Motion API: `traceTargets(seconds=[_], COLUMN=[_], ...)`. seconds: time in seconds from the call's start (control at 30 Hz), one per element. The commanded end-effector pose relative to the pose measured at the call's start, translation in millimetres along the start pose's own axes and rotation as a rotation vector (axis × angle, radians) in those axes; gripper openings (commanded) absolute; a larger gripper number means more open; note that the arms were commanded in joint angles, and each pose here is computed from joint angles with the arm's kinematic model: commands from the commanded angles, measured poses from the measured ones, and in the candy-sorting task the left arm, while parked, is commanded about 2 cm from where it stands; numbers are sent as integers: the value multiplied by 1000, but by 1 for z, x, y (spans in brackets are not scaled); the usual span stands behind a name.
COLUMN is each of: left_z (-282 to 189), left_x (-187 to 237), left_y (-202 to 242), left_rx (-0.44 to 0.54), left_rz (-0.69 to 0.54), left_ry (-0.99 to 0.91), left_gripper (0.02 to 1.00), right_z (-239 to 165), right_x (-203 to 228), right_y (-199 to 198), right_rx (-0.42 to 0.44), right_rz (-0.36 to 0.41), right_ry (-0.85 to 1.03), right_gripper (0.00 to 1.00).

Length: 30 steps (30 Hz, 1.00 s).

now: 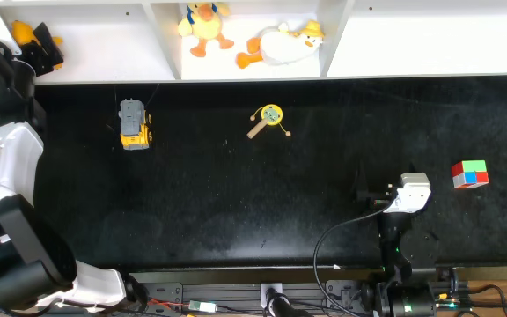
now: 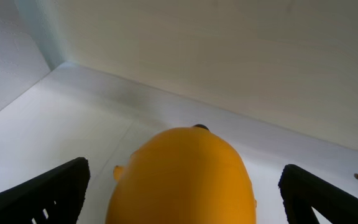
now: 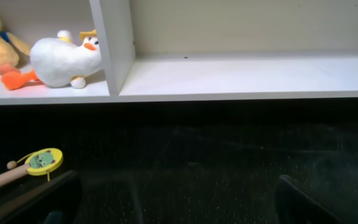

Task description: Store Toys

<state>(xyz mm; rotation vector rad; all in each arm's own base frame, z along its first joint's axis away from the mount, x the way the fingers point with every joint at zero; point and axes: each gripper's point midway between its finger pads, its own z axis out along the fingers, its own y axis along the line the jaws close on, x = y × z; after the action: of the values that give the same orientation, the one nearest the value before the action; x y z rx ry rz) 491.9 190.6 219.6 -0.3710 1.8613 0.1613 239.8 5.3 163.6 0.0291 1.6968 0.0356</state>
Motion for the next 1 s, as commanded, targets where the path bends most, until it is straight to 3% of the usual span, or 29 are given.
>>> traceTargets(seconds=[0.03,0.23,0.4,0.57,0.83,1.0], left_z=[3,-7,-32,-63,-133,-159], left_x=[-8,-7,-5,9,66,122], left_y=[-2,-5,-6,-8,-12,-42], left_rx=[7,16,16,15,22,99], left_rz=[2,5,80,78,89,92], left_ry=[-21,14,57,81,99,174], left_gripper=[996,998,998,998,998,998], right_z=[0,0,0,0,0,0], right_x=[0,0,0,0,0,0], right_y=[2,2,2,2,2,2], right_rx=[-12,-12,-12,-12,-12,-12], right_rz=[0,0,0,0,0,0], right_ry=[-6,-6,-6,-6,-6,-6], right_gripper=[996,996,996,996,996,996])
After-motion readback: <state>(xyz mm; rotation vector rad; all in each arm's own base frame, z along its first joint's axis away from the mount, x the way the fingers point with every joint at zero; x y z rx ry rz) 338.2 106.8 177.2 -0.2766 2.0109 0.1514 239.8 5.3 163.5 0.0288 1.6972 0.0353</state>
